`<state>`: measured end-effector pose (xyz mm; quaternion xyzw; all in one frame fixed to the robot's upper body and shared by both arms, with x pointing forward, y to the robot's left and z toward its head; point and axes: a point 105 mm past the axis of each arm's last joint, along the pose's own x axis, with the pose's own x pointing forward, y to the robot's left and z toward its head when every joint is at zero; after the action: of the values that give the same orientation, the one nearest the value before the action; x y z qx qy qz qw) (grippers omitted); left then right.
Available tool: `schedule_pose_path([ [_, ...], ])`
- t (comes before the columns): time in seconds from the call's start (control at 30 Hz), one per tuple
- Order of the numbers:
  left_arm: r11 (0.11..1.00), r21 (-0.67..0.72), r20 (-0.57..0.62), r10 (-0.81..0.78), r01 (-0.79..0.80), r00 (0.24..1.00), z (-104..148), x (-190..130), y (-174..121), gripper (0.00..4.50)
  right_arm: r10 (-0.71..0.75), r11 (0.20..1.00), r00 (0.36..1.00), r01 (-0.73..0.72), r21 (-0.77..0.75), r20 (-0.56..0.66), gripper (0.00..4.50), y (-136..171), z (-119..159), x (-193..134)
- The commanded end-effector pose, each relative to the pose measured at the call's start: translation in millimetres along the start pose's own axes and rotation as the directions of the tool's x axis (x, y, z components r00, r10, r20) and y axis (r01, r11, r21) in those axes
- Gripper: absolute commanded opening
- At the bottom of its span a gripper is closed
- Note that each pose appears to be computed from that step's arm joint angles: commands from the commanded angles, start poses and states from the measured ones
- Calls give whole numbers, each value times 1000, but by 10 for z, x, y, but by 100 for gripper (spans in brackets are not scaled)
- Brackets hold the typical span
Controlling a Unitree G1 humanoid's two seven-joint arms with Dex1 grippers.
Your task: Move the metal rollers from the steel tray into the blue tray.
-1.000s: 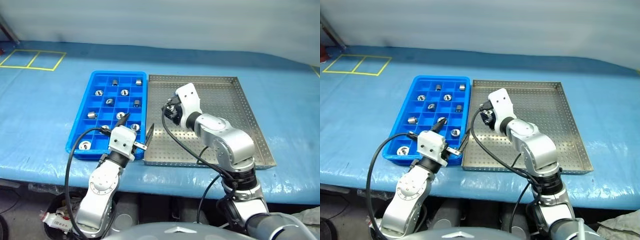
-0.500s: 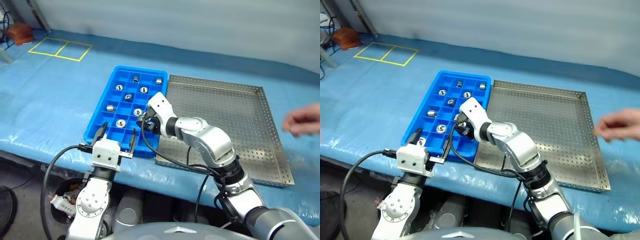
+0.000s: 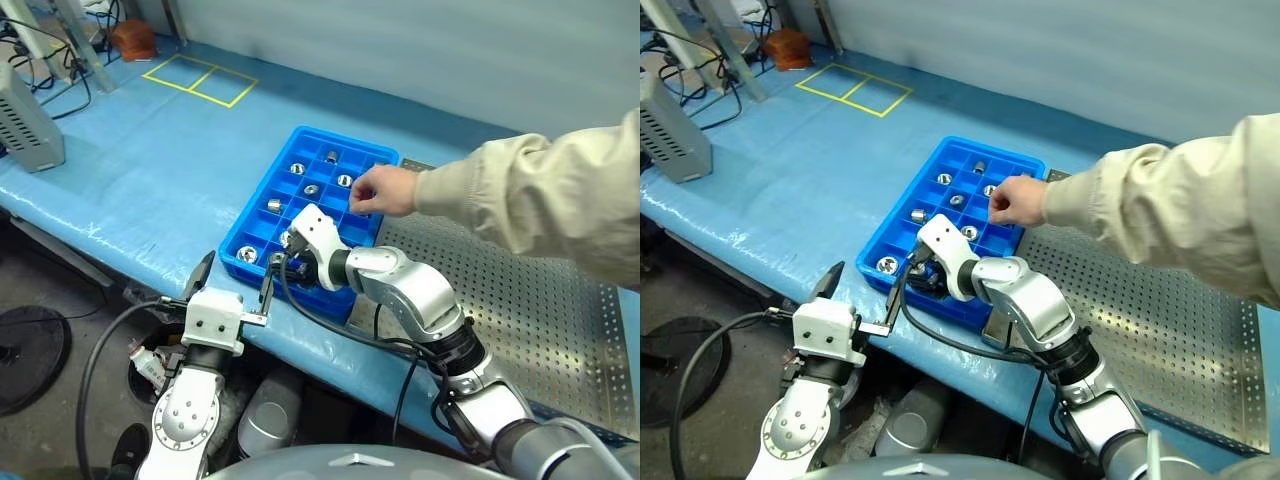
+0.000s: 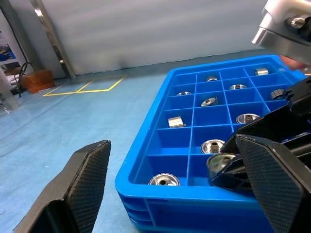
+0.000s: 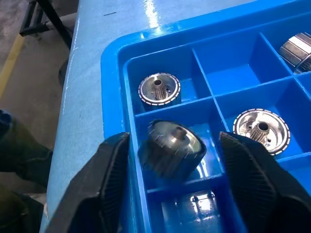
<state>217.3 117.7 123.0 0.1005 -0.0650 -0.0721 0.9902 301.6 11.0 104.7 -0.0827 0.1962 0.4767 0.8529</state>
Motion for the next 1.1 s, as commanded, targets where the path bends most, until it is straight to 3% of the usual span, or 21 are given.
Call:
schedule_pose_path([
  [0.03, 1000, -9, 67, -16, 17, 998, 172, 14, -32, 450, 9, 1000, 1000, -9, -9, 17, 432, 33, 37, -53],
  [0.07, 1000, -10, 69, -22, 23, 997, 172, 25, -40, 450, 2, 1000, 1000, -2, -9, 15, 449, 19, 30, -72],
  [1.1, 996, -16, 77, -88, 90, 993, 167, 92, -99, 450, -64, 997, 996, 66, -28, 69, 449, -90, 153, -268],
])
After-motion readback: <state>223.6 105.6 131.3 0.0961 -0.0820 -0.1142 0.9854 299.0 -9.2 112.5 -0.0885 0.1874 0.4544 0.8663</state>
